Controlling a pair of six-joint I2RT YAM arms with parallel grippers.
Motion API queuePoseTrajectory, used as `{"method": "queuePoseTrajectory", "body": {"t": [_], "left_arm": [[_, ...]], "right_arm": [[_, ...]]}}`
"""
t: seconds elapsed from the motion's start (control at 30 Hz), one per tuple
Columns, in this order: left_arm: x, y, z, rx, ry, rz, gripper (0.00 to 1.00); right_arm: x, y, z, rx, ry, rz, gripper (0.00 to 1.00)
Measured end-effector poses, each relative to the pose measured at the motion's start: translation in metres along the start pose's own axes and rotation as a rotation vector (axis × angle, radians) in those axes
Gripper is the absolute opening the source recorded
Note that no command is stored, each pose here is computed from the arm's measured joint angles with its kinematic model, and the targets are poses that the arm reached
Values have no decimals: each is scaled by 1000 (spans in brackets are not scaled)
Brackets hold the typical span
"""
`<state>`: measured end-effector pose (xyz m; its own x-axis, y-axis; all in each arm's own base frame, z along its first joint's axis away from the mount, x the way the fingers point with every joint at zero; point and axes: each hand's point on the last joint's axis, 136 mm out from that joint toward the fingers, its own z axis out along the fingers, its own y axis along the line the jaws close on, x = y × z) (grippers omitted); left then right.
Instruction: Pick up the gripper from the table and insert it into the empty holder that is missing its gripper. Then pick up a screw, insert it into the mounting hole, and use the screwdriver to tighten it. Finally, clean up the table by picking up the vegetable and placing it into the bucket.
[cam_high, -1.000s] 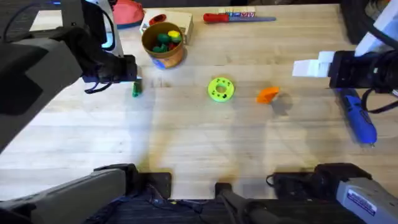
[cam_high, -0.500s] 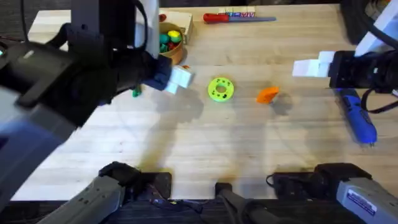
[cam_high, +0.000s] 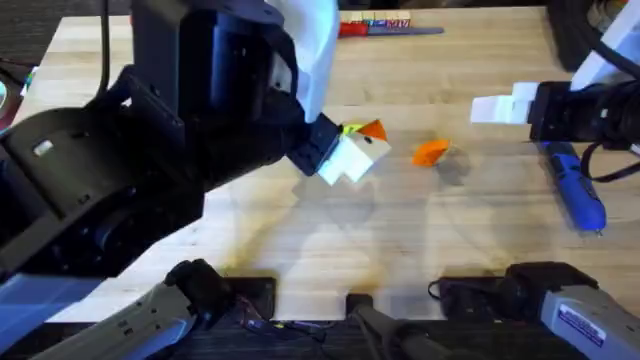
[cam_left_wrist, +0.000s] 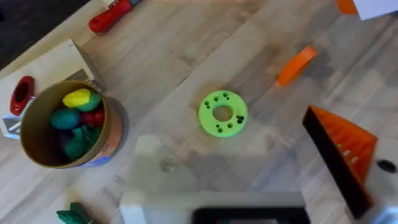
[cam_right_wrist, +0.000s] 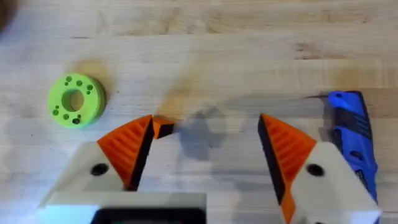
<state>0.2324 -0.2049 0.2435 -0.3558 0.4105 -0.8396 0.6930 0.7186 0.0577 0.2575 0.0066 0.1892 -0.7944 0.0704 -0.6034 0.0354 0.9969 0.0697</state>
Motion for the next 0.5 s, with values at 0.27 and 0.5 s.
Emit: {"method": "queuePoseTrajectory", "body": {"t": [0.27,0.5], "left_arm": [[7,-5,0,26,27,1,988],[-17,-4,2,19,-86,4,987]], "right_arm": [[0,0,0,0,0,0,992],[0,0,0,0,0,0,992]]}}
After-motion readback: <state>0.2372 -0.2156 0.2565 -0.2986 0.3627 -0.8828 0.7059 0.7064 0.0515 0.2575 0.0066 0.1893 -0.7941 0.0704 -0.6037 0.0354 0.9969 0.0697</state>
